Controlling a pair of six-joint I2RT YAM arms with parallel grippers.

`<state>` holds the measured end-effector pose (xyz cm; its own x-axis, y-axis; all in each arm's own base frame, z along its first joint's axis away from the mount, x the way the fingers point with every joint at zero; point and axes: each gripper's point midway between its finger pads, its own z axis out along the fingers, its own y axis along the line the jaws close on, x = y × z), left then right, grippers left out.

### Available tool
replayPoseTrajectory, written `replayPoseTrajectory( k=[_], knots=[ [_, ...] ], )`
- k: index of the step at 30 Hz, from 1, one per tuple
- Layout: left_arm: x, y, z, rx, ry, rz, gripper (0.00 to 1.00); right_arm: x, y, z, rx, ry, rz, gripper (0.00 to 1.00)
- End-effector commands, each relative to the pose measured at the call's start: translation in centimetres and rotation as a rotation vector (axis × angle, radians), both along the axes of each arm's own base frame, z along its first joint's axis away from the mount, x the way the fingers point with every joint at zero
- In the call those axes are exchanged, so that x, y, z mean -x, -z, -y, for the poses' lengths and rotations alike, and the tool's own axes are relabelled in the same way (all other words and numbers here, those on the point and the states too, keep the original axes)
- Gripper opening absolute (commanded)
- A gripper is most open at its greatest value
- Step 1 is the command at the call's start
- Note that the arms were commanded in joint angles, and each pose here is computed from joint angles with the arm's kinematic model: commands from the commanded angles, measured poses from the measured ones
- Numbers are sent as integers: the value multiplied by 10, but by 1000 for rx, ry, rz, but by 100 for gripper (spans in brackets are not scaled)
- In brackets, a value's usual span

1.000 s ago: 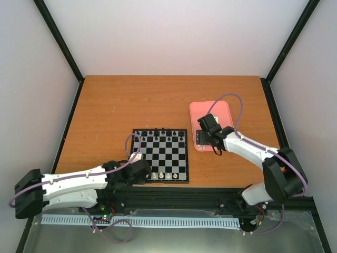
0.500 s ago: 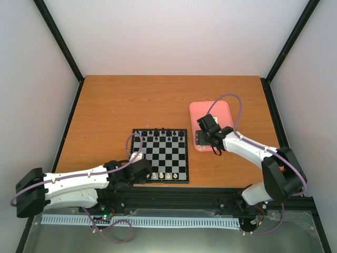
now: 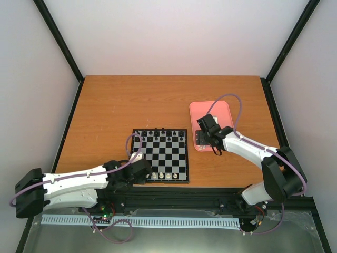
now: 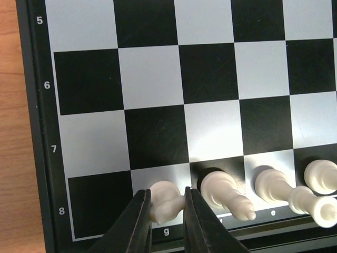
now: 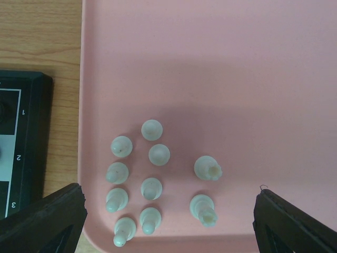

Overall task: Set up the chess pieces on the board
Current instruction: Place the chess piece on the chessboard.

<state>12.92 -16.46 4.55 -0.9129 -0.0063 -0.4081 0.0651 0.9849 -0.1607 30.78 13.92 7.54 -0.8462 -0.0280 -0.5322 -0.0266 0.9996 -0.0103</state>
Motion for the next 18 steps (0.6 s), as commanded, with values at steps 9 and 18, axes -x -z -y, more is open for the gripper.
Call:
replayPoseTrajectory(
  k=[9,18],
  knots=[
    [10,-4,-4,-29,49,-31,15,-3,-3,-1,22,3,19,100],
    [8,-7,0,-18,56,-19,30,-3,-2,-1,22,1,17,100]
  ],
)
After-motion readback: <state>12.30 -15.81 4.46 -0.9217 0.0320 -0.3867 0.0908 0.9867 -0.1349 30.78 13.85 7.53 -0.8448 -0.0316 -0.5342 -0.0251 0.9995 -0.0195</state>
